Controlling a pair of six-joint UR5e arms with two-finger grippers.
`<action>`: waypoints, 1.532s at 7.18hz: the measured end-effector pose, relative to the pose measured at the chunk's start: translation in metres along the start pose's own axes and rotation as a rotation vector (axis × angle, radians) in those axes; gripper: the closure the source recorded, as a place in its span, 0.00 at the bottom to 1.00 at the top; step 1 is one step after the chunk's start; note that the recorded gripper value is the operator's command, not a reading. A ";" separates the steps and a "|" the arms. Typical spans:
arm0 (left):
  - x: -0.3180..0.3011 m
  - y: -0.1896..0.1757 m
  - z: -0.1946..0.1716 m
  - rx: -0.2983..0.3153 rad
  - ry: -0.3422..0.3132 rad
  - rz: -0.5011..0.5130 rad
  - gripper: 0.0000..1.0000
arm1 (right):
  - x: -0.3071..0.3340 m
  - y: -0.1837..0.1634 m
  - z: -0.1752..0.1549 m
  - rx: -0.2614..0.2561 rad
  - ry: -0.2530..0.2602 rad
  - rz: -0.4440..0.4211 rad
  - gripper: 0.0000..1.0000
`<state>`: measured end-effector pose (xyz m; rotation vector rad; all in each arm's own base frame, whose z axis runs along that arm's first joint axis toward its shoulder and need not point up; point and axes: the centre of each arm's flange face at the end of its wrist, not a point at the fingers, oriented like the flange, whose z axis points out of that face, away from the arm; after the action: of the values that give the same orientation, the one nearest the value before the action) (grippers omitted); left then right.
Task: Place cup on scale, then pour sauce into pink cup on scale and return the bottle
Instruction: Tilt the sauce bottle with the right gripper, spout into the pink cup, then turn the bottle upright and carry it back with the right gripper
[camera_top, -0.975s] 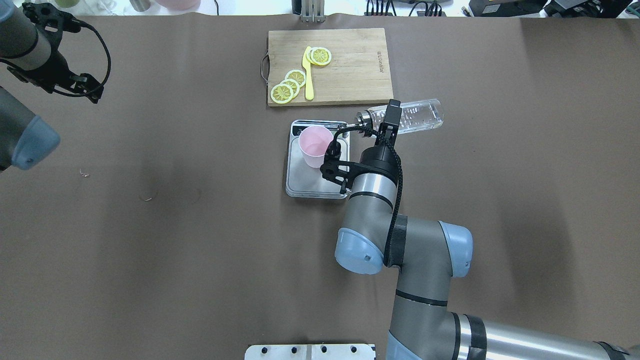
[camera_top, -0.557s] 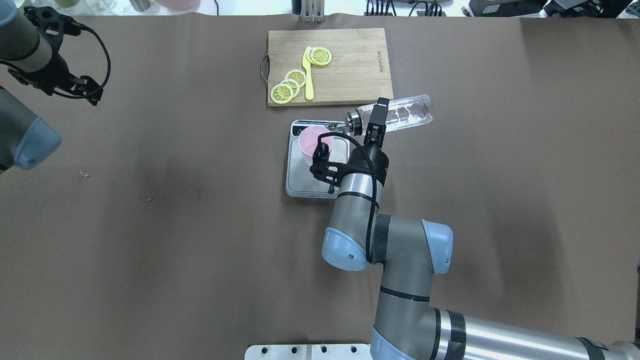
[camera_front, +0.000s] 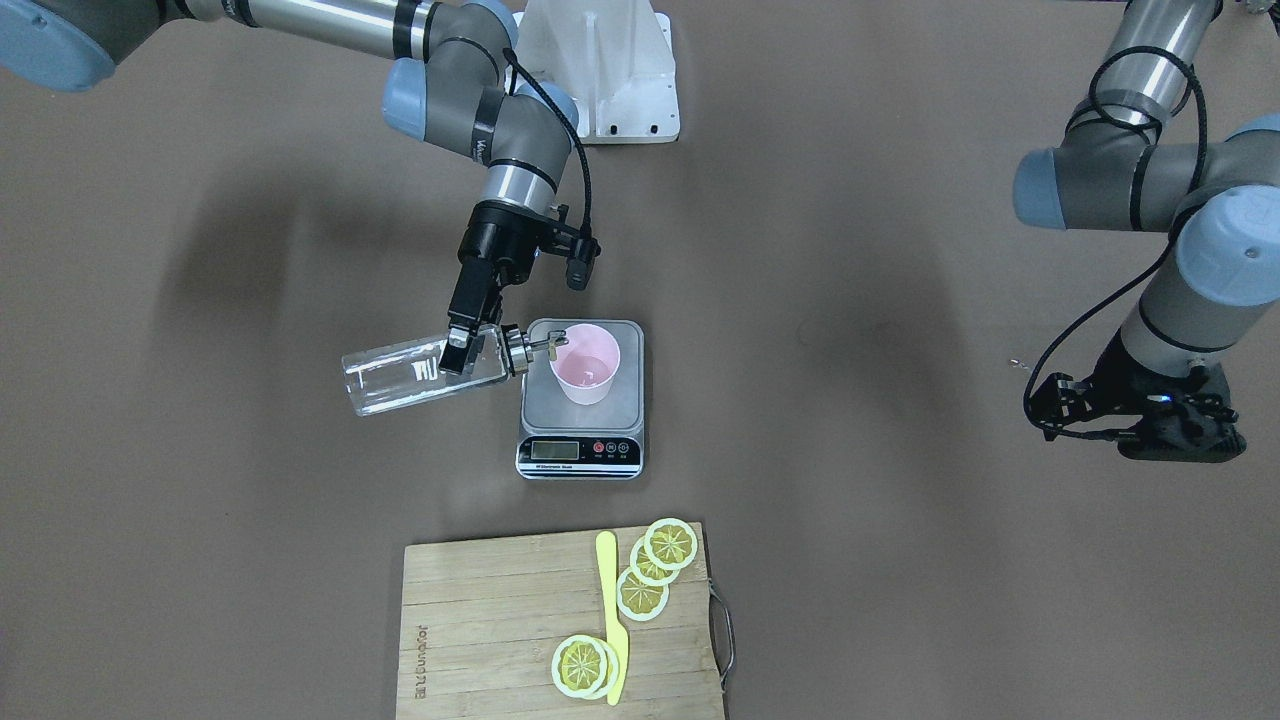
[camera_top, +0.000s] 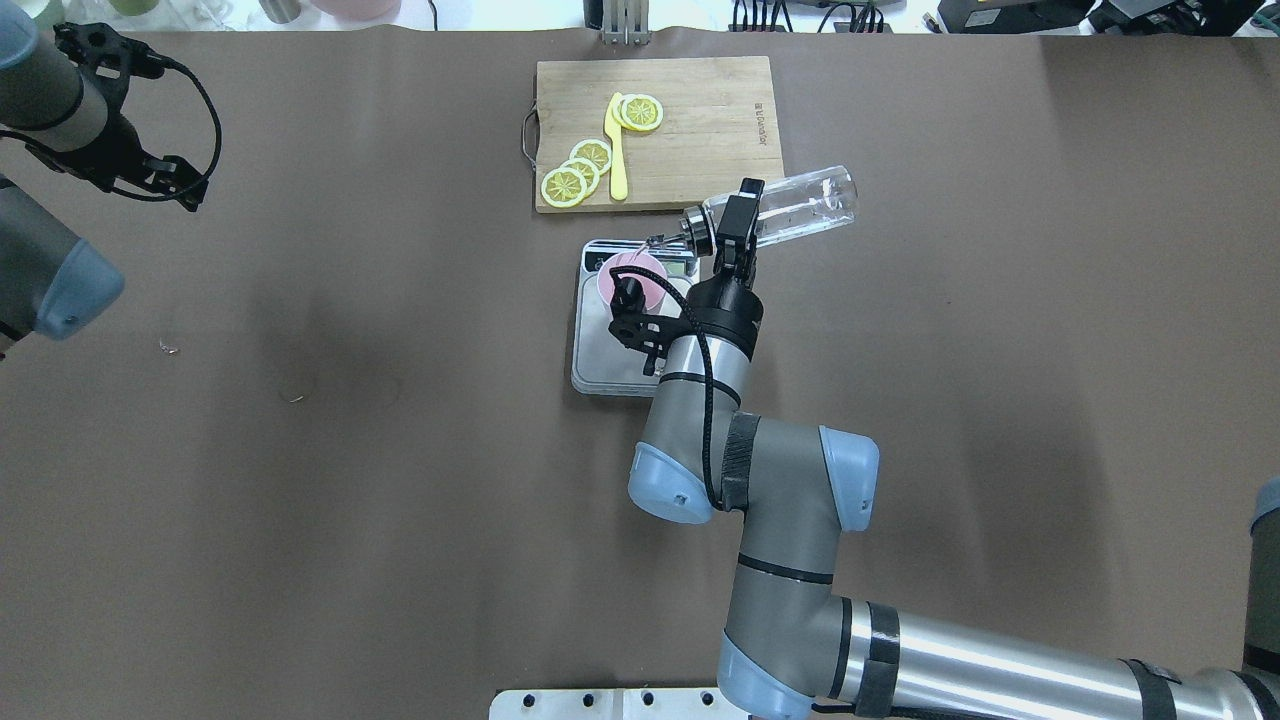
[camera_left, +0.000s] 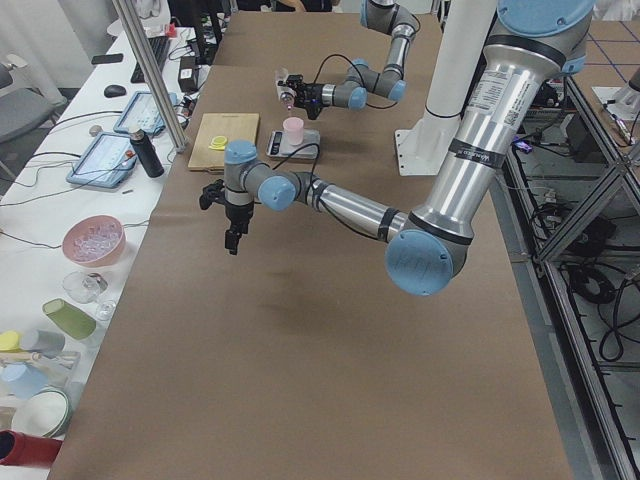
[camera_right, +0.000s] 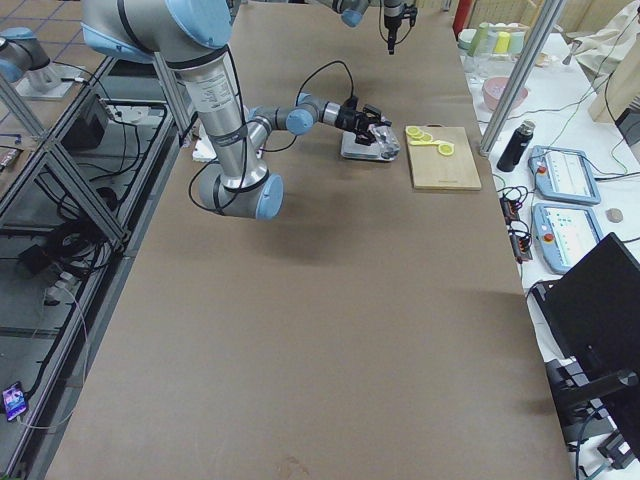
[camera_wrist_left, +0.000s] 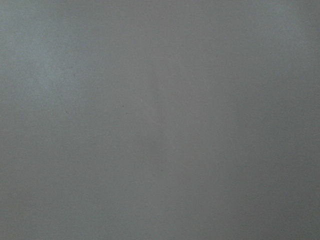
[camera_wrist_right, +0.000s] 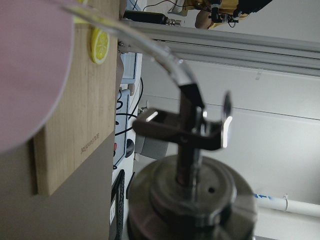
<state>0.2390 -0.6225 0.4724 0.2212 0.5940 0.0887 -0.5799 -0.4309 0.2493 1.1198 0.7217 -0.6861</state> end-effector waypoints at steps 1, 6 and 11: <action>0.000 0.000 0.000 0.002 0.001 0.001 0.01 | 0.003 -0.003 0.002 -0.002 0.017 -0.012 1.00; 0.004 -0.005 -0.005 0.012 0.006 -0.001 0.01 | -0.008 0.011 0.008 0.038 -0.045 0.191 1.00; 0.007 -0.007 -0.009 0.019 0.008 -0.004 0.01 | 0.044 0.047 0.039 0.081 -0.361 0.650 1.00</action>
<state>0.2400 -0.6269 0.4601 0.2378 0.6035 0.0799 -0.5100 -0.4600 0.2503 1.1764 0.0049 -0.3415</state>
